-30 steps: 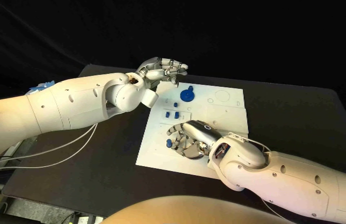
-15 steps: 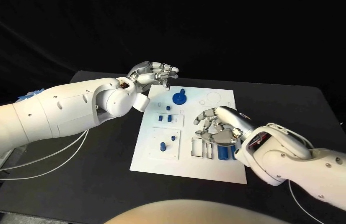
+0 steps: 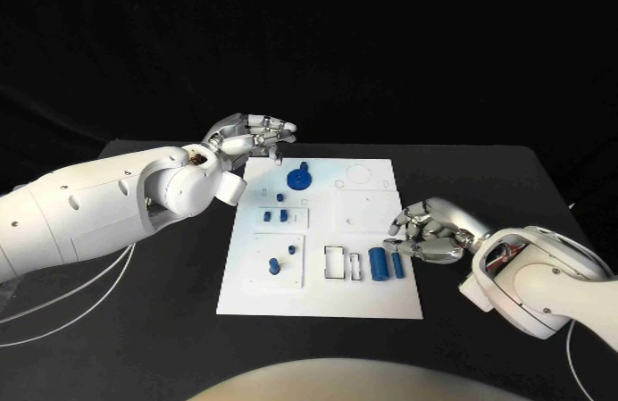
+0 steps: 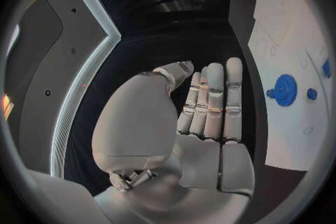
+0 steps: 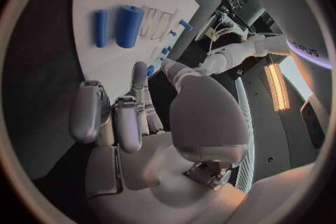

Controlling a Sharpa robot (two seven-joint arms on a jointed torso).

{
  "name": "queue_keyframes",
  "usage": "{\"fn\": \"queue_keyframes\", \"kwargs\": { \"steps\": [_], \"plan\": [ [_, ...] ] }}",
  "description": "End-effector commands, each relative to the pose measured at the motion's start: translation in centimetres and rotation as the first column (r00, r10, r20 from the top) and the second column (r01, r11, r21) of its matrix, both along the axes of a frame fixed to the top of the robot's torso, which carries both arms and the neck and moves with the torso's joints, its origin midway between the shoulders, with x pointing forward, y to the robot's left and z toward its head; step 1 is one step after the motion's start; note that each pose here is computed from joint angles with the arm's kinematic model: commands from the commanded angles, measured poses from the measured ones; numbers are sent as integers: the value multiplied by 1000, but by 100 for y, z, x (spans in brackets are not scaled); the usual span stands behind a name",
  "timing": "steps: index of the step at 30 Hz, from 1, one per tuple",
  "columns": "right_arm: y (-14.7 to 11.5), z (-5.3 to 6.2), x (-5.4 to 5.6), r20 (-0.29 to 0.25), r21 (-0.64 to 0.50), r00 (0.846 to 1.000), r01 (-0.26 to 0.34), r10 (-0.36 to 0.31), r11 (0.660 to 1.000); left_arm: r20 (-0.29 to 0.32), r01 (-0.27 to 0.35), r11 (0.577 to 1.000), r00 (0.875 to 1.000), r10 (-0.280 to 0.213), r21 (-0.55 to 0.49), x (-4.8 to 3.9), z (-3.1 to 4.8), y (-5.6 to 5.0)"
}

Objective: Assemble the parts on the task board

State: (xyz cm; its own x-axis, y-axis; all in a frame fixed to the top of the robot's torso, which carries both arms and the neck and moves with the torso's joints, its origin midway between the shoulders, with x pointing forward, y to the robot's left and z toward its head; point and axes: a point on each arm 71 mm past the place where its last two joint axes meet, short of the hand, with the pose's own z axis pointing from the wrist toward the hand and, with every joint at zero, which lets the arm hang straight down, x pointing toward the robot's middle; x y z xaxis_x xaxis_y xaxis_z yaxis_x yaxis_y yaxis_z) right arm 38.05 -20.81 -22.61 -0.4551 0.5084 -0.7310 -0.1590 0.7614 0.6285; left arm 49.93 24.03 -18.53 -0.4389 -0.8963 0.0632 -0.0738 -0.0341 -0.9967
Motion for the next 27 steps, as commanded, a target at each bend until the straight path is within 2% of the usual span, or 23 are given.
{"fn": "queue_keyframes", "kwargs": {
  "steps": [1, 10, 27],
  "plan": [
    [-50, -58, -28, -5, -113, 1000, 27, -28, 993, 5, 19, 1000, 1000, -19, -8, -10, 10, -24],
    [10, -230, -110, -8, -201, 1000, 26, -29, 979, 5, 18, 1000, 1000, -18, -8, -15, 11, -11],
    [176, -402, -118, -20, -247, 1000, -24, 19, 969, 4, 20, 1000, 1000, -20, -8, -24, 13, 1]
  ]
}}
